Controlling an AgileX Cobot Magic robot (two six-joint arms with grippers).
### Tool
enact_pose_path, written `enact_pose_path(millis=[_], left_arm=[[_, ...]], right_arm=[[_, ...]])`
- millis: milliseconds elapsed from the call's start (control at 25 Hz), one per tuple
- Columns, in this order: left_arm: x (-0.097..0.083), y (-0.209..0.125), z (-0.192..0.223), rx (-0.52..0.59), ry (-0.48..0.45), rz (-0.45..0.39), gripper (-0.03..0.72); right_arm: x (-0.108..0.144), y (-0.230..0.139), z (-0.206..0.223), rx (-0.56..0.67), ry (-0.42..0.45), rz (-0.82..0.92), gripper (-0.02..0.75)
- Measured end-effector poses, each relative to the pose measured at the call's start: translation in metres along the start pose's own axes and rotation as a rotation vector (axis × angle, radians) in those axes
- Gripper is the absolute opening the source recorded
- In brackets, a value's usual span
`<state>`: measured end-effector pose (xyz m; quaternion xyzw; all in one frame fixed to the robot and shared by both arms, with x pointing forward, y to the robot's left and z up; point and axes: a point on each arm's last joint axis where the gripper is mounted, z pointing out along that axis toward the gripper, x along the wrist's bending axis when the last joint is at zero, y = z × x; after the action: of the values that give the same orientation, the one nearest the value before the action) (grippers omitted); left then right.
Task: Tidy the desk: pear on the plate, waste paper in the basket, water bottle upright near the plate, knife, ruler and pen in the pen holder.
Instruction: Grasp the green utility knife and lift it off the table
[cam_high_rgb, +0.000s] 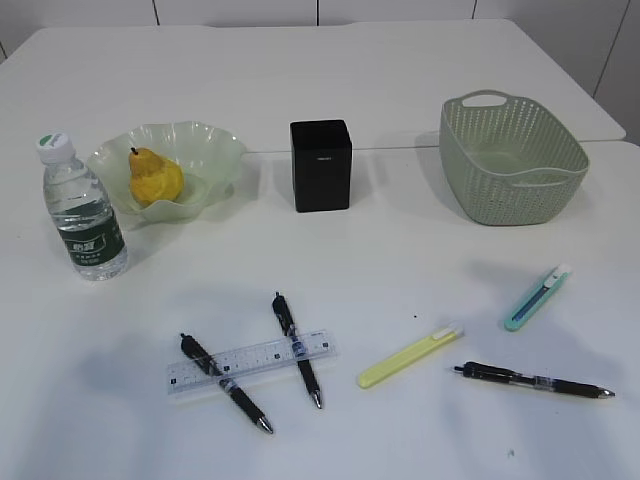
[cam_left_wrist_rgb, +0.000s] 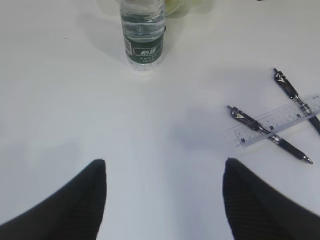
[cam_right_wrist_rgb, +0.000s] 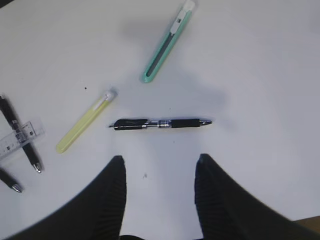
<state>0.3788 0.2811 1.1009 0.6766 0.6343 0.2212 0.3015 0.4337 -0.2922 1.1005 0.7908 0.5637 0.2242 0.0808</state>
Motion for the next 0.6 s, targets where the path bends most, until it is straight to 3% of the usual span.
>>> enact_pose_path(millis=[400, 600], left_arm=[[0.0, 0.001, -0.002, 0.009, 0.0, 0.001, 0.51], [0.0, 0.001, -0.002, 0.009, 0.0, 0.001, 0.51]], right_arm=[[0.008, 0.032, 0.026, -0.001, 0.014, 0.104, 0.365], [0.009, 0.046, 0.053, 0.066, -0.015, 0.136, 0.393]])
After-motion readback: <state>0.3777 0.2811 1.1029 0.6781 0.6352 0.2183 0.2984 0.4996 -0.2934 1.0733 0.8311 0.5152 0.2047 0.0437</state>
